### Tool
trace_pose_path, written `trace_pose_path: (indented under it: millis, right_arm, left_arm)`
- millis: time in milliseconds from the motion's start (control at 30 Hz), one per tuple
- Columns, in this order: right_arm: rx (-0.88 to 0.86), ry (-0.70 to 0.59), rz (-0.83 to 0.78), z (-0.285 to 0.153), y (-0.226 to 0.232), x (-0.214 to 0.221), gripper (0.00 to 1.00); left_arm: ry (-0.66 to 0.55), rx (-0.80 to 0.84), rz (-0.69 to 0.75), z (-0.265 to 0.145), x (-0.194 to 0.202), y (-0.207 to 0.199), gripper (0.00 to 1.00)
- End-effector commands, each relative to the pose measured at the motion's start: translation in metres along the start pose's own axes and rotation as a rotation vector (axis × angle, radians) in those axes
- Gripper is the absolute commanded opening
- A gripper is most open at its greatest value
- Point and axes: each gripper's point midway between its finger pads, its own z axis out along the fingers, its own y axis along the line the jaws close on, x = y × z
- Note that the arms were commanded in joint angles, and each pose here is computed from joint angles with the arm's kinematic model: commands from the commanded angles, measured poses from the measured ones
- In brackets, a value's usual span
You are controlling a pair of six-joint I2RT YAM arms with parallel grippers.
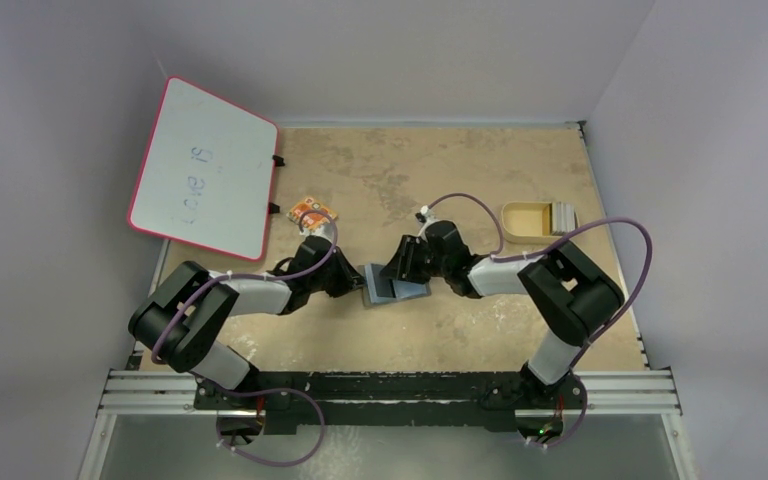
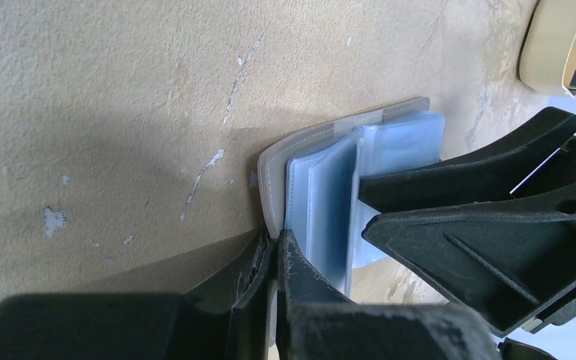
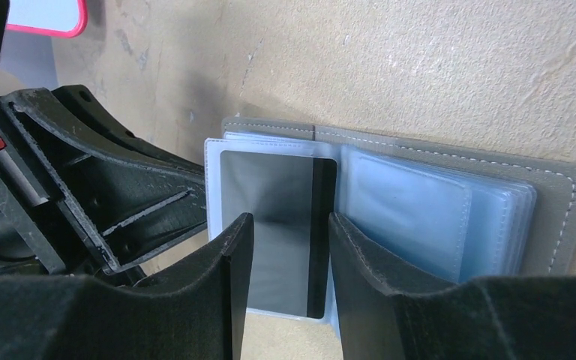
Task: Put the credit cards into the card holder
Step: Insert the credit card into the card holder, then close the card holder at the center of the board.
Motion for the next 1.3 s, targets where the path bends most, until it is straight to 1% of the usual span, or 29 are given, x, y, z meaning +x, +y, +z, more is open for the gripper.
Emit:
trace_pose_path:
  millis: [0,233,333,367,500,633,800,867,967,1067,1267]
  right_arm:
    - [-0.039,0.009,-0.008,0.000,0.015,0.001,0.44]
    - [-0.062,-0.032,-0.040,-0.014,0.031,-0.011,0.41]
    - [-0.077,0.008,-0.053,-0.019,0.035,-0.005,0.42]
    - [-0.078,0.017,-0.055,-0.021,0.036,-0.004,0.42]
    - [0.038,-0.032,-0.129,-0.031,0.025,-0.021,0.45]
    - [0.215,-0.061,-0.195,-0.046,0.004,-0.036,0.48]
    - [0.391,-0.064,-0.245,-0.064,-0.024,-0.042,0.52]
    - [0.448,-0.058,-0.261,-0.069,-0.034,-0.042,0.57]
    - [0.506,-0.051,-0.279,-0.075,-0.043,-0.043,0.58]
    - [0.525,-0.037,-0.292,-0.076,-0.048,-0.041,0.57]
    - [0.524,-0.024,-0.305,-0.070,-0.051,-0.039,0.50]
  left_arm:
    - [0.058,-0.124,0.014,-0.001,0.019,0.032,0.00]
    - [0.055,-0.122,0.014,-0.002,0.018,0.031,0.00]
    - [0.054,-0.120,0.021,-0.004,0.017,0.029,0.00]
    - [0.051,-0.120,0.024,-0.005,0.015,0.027,0.02]
    - [0.036,-0.124,0.042,-0.011,0.008,0.020,0.10]
    - [0.018,-0.109,0.052,-0.017,0.001,0.009,0.17]
    - [0.018,-0.075,0.043,-0.020,-0.002,-0.002,0.21]
    - [0.023,-0.060,0.040,-0.020,-0.002,-0.006,0.22]
    - [0.033,-0.037,0.029,-0.020,0.000,-0.011,0.26]
    - [0.043,-0.016,0.021,-0.020,0.001,-0.015,0.28]
    - [0.039,0.000,0.020,-0.021,0.000,-0.019,0.29]
